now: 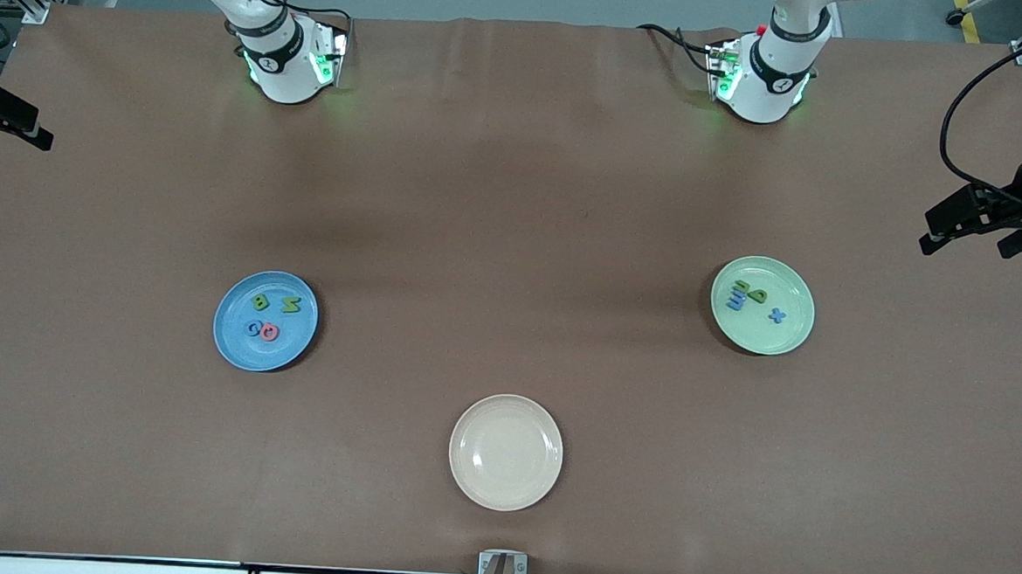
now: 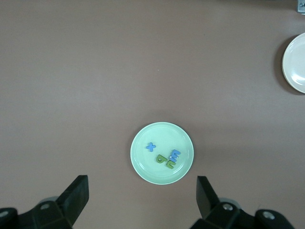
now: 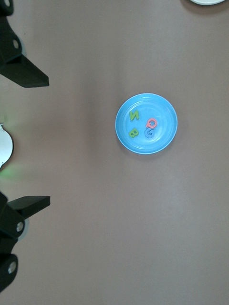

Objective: Sort uppercase to blue plate, lowercase to green plate

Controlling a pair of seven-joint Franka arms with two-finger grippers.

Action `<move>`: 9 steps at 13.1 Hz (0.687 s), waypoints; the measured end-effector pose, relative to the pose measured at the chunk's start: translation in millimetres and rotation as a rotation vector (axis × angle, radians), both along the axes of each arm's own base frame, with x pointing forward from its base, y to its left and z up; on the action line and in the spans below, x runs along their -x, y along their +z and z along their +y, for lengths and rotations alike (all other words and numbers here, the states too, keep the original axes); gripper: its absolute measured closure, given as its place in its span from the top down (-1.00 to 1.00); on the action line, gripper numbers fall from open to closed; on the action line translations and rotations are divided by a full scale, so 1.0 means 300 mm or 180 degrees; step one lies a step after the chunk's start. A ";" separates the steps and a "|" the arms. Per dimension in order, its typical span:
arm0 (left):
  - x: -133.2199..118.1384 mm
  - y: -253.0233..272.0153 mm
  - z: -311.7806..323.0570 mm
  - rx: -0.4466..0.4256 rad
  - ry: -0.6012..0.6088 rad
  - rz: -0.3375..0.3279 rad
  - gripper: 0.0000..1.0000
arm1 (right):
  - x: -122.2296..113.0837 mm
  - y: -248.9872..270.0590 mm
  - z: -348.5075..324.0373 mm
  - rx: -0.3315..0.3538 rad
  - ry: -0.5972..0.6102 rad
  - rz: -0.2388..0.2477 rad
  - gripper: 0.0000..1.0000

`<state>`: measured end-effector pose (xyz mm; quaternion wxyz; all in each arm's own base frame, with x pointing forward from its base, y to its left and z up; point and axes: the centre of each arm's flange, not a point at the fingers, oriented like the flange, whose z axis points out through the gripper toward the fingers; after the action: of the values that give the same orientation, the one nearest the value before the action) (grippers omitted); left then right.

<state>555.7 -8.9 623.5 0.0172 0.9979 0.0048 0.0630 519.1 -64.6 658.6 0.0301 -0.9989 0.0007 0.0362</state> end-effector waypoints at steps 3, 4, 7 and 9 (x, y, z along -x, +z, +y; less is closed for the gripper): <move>-0.001 0.002 -0.012 -0.0001 -0.0023 -0.0005 0.99 | 0.000 0.007 0.025 0.0003 0.0046 -0.0024 1.00; -0.001 0.001 -0.012 -0.0002 -0.0032 -0.0004 0.99 | -0.001 0.008 0.030 0.0008 0.0055 -0.0028 1.00; -0.005 -0.006 -0.016 -0.0003 -0.0065 0.0007 0.99 | -0.003 0.009 0.026 0.0017 0.0049 -0.0044 1.00; -0.005 -0.007 -0.041 0.0001 -0.0109 0.0010 0.99 | -0.004 0.008 0.025 0.0018 0.0048 -0.0050 1.00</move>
<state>557.2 -21.0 621.4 0.0184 0.9979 -0.0123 0.0611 520.3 -56.9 661.1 0.0270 -0.9992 -0.0070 0.0286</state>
